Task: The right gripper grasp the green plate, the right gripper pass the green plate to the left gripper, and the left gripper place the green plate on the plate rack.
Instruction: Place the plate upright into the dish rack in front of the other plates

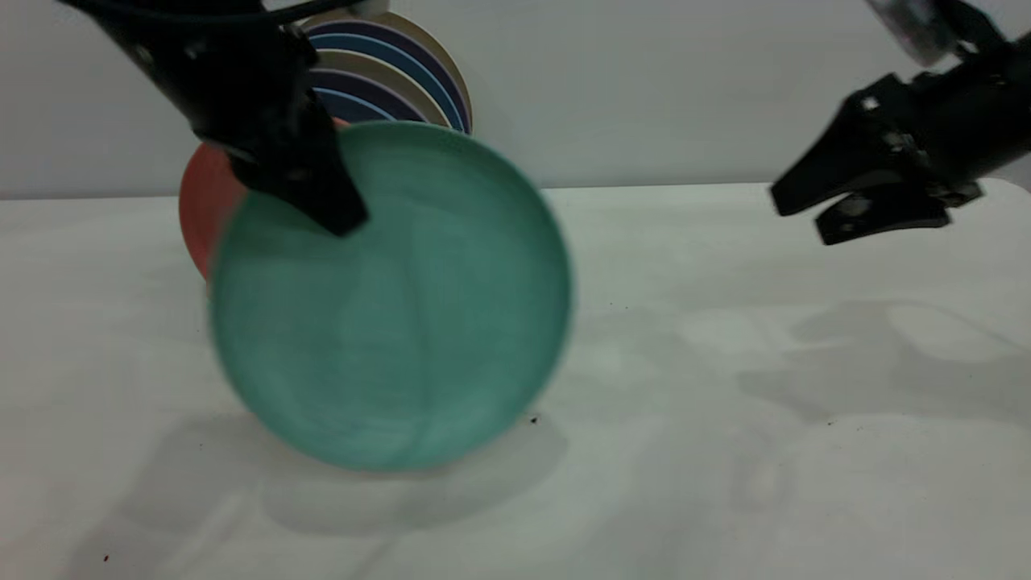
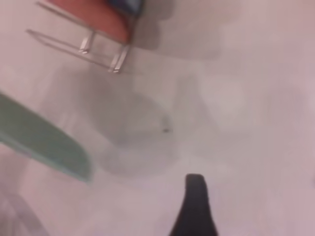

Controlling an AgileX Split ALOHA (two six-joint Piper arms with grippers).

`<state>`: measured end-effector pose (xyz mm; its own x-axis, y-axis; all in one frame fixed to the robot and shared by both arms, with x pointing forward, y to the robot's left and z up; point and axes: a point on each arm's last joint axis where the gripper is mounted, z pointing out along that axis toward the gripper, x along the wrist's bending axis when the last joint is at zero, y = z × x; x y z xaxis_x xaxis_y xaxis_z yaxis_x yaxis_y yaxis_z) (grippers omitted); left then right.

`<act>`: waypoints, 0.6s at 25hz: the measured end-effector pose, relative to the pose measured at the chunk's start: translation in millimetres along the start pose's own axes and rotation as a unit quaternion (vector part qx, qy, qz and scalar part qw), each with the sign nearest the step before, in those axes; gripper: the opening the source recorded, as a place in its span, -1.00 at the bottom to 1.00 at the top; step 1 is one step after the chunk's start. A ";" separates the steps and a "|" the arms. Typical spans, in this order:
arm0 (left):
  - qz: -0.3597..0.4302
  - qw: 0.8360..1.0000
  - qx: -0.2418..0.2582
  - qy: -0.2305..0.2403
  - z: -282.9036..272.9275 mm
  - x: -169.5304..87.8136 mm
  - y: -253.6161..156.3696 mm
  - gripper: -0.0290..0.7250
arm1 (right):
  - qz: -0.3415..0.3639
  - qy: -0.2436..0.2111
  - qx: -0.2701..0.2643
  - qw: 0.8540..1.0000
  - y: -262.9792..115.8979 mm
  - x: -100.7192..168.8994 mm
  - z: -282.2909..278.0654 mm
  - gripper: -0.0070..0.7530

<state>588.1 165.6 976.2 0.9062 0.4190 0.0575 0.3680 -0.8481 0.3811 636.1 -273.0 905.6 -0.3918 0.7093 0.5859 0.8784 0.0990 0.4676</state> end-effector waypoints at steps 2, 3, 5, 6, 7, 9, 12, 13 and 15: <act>0.075 0.997 0.029 0.021 -8.7 7.9 1.6 -0.63 | 0.000 -0.006 0.002 1.000 -1.4 -5.0 -4.4 0.60; 0.118 0.992 0.039 0.032 -12.4 11.8 2.7 -0.63 | 0.001 -0.008 0.003 1.000 -1.9 -6.8 -5.9 0.56; 0.194 0.979 0.049 0.044 -18.0 16.7 5.7 -0.63 | 0.000 -0.010 0.004 1.000 -2.3 -7.7 -6.5 0.48; 0.233 0.970 0.051 0.047 -19.6 18.1 6.9 -0.63 | 0.000 -0.010 0.004 1.000 -2.4 -8.0 -6.8 0.46; 0.267 0.961 0.051 0.050 -20.8 19.2 8.2 -0.63 | 0.000 -0.011 0.004 1.000 -2.5 -8.3 -7.1 0.45; 0.307 0.948 0.043 0.063 -21.8 21.6 11.4 -0.63 | 0.000 -0.012 0.004 1.000 -2.4 -8.6 -7.1 0.43; 0.316 0.944 0.022 0.089 -22.3 25.0 17.0 -0.63 | -0.001 -0.014 0.004 1.000 -2.4 -8.9 -7.1 0.43; 0.314 0.945 0.019 0.088 -22.2 24.8 17.4 -0.63 | -0.001 -0.014 0.005 1.000 -2.5 -8.9 -7.1 0.43; 0.315 0.945 0.017 0.089 -23.0 24.6 17.8 -0.63 | -0.002 -0.016 0.005 1.000 -2.7 -9.3 -7.1 0.43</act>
<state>612.1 168.3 1005.6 0.8996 -0.1269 0.4179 -0.2232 -0.9560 0.1902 635.5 -284.9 903.6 -0.3869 0.7312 0.5618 0.8796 0.1097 0.4629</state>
